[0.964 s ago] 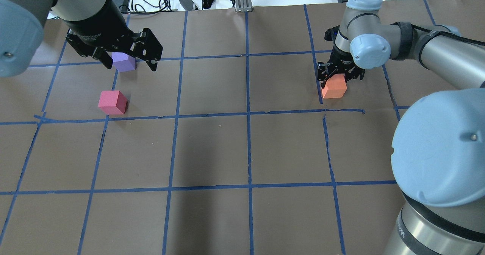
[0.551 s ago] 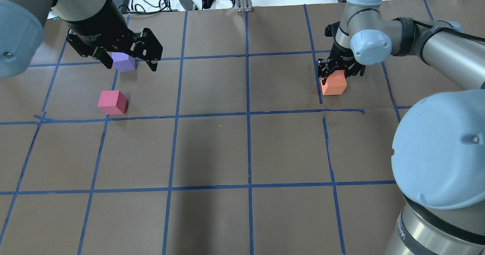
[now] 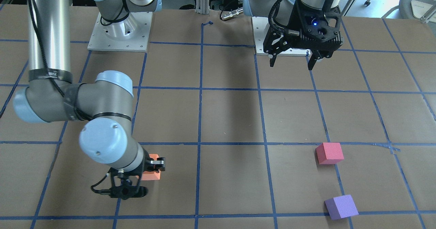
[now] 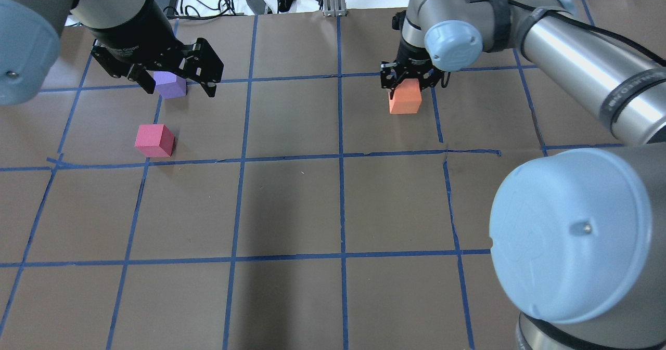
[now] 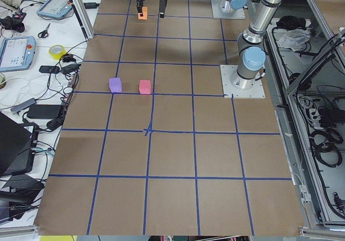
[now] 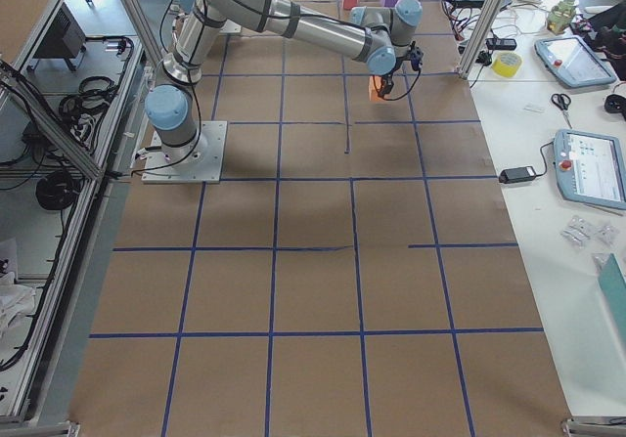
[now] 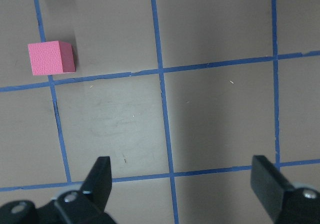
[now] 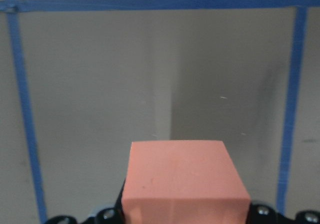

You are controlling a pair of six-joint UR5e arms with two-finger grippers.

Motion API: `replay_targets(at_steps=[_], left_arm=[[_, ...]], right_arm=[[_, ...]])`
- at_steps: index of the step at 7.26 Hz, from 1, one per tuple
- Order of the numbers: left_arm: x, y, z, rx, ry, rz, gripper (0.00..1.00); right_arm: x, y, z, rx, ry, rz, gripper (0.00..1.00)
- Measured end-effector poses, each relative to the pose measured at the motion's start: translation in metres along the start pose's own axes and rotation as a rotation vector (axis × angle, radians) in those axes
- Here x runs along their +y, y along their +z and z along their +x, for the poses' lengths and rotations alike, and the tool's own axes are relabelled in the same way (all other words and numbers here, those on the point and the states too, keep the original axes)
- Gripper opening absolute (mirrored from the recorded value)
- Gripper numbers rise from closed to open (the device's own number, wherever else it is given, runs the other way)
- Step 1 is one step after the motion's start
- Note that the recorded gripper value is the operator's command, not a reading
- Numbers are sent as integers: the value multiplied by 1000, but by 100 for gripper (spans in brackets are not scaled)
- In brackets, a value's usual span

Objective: Arrange blocks in a line
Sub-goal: 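Carry the orange cube with the right gripper toward the table center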

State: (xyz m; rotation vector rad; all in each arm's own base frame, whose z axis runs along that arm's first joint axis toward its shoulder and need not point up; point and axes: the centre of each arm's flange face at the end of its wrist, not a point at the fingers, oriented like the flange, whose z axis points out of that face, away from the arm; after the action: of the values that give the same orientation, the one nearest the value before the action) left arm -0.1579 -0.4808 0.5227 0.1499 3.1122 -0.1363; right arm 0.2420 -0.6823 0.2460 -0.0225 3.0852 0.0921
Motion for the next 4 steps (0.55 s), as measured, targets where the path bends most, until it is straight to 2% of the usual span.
replay_targets(at_steps=[2,4], left_arm=[[0,0,-1,0,4,1,100],[-1,-1,-5,-2,9,2,100]], right_arm=[[3,18,-93,-2,-21,14,46],[21,42,-151,4,-21,2,47]])
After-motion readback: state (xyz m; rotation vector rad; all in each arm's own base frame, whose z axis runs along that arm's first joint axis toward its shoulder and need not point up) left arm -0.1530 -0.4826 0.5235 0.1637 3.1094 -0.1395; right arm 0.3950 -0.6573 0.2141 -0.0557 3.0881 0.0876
